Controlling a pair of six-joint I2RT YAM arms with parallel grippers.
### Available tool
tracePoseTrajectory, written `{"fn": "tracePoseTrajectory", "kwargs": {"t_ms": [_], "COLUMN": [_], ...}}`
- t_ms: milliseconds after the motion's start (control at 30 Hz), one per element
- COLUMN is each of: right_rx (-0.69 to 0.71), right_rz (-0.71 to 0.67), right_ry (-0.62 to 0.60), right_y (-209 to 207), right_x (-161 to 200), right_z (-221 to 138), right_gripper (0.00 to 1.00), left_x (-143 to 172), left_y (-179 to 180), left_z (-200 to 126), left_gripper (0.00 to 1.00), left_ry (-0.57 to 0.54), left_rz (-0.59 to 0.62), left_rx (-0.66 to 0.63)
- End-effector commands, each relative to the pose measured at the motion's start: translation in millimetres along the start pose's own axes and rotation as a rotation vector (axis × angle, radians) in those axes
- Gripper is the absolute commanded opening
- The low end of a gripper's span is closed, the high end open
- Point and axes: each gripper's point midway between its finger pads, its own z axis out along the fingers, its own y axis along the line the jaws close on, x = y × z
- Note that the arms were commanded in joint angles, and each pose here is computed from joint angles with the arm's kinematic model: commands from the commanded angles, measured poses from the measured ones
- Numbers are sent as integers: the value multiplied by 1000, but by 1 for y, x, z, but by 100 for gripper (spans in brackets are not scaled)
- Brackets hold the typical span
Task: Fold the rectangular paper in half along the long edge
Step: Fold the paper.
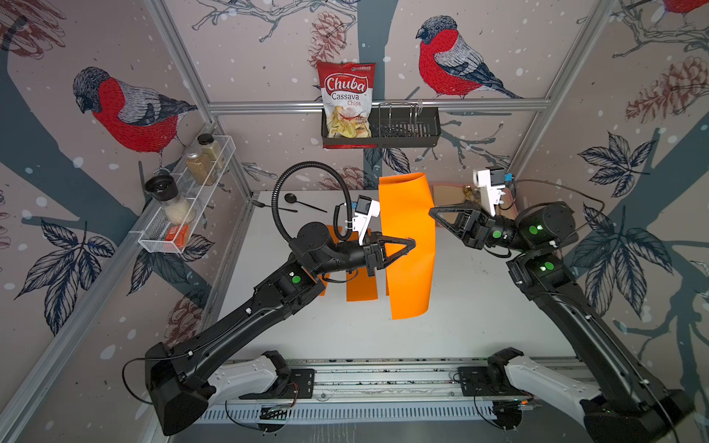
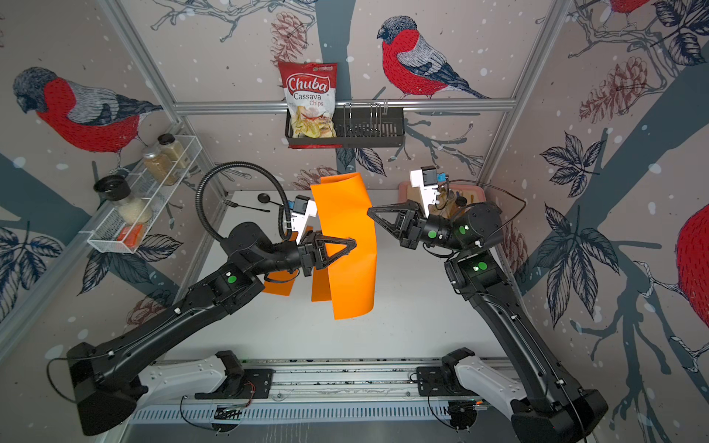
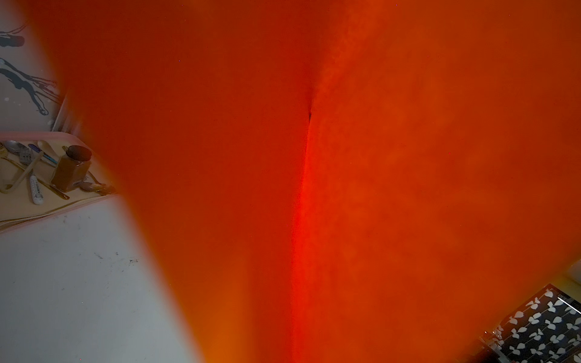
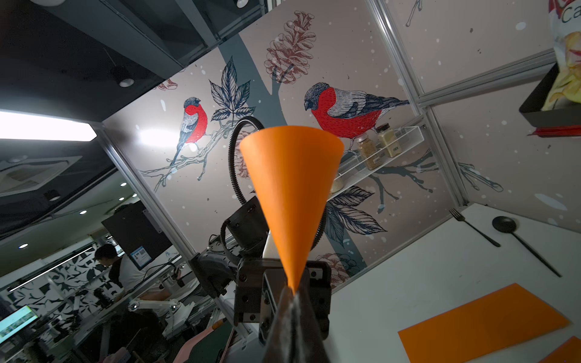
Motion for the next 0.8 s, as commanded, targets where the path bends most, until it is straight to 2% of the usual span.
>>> {"fn": "tracePoseTrajectory", "kwargs": {"t_ms": [0,33,67,133,167,233,267,300,400,433,500,533,633,667,733,767], "right_rx": [-23,-20,-17,-20,-22,-20,-21,-21,-27,-27,-24,-27,-35,-35,-31,-34], "right_rz": [-53,-52,-50,-52,-55,-58,-61,-62,-66,-65,-65,-65,-68,-69,-69,-72], "right_ry": [-30,-32,-33,-34,-37,-40,-41,-43,-46,-48,-50,-51,-54,-55,-58,-60], "right_y": [9,9,8,8,8,8,8,8,8,8,7,7,7,7,6,6], "right_x": [-11,-12,-13,-14,-15,-16,-18,-19,-20,-21,-22,-23,-23,-24,-25,-26], "right_z": [0,0,0,0,0,0,0,0,1,1,1,2,2,2,2,2], "right_gripper": [4,16,16,3,0,3,14,15,0,0,12,13,0,0,11,11], "left_x": [-3,-2,-2,-2,-1,-2,-2,-1,-1,0,0,0,2,3,3,4], "left_y": [-8,-9,-8,-9,-8,-9,-9,-9,-10,-10,-10,-11,-10,-11,-11,-11], "left_z": [0,0,0,0,1,1,1,1,2,2,2,2,4,4,4,5], "left_gripper": [0,0,0,0,0,0,0,0,0,0,0,0,0,0,0,0], "left_ry": [-5,-5,-4,-2,-1,-1,-1,1,1,4,4,5,13,17,16,18], "left_rz": [24,25,22,22,21,23,25,22,23,22,23,21,20,20,21,19], "left_rx": [30,32,30,33,32,35,36,35,39,40,41,41,43,45,45,47]}}
